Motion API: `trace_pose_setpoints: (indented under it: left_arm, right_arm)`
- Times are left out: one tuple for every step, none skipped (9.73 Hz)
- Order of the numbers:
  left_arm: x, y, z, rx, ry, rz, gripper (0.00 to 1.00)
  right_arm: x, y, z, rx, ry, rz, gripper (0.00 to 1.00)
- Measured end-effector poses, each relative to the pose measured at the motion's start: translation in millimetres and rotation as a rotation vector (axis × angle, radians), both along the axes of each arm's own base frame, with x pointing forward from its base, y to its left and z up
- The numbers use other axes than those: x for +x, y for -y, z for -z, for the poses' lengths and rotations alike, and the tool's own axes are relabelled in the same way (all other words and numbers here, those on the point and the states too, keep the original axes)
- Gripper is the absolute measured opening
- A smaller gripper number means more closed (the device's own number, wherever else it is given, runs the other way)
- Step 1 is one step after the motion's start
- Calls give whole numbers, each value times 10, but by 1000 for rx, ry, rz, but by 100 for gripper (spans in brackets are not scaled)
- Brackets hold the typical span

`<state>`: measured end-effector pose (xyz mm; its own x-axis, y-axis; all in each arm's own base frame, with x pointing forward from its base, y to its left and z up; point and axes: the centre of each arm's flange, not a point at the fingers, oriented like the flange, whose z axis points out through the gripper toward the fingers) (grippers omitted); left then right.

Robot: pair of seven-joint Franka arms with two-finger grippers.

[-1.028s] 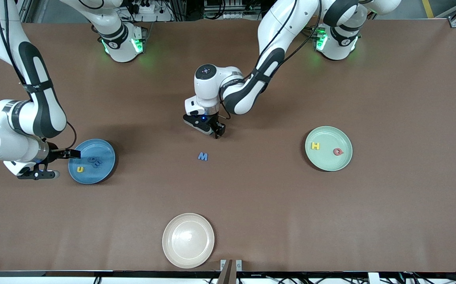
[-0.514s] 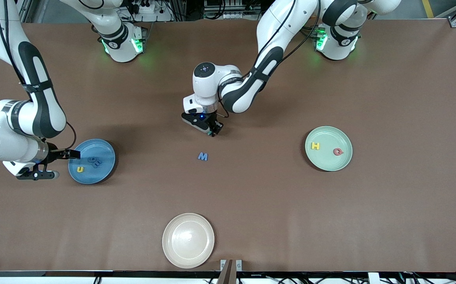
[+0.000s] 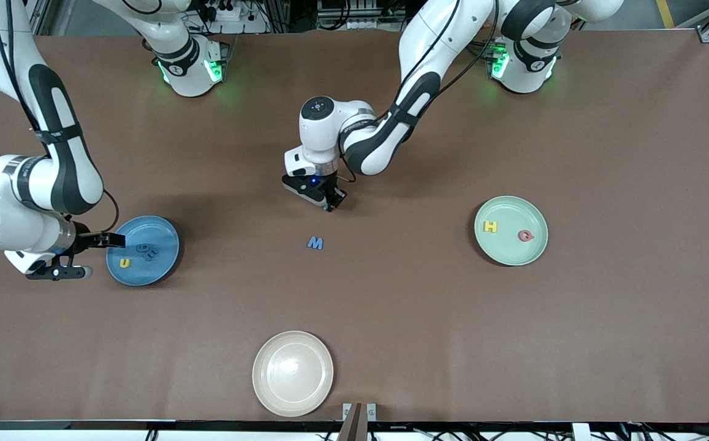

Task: Sort upper and lower case letters into plates
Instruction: 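Lower the left gripper around the teal k and close it, then lift the k with the left gripper while the right gripper leaves the plate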

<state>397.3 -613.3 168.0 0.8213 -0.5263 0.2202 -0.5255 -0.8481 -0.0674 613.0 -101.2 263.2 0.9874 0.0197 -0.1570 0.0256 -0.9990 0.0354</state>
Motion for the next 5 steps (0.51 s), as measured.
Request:
trace_pose_setpoints:
  left_arm:
    - [-2,2,-1,0,0,0,38]
    - [-3,4,-3,-1,0,0,36]
    - [-1,7,-11,-2,1,0,33]
    - [4,12,-33,-2,2,-1,30]
    - [4,13,-34,-2,2,-1,29]
  right_arm:
    - [10,-72,4,9,0,-2,100]
    - [23,-178,11,17,0,-9,100]
    - [34,-297,20,21,-2,-23,100]
    - [41,-443,33,29,-4,-38,100]
    - [39,-616,52,46,-7,-47,100]
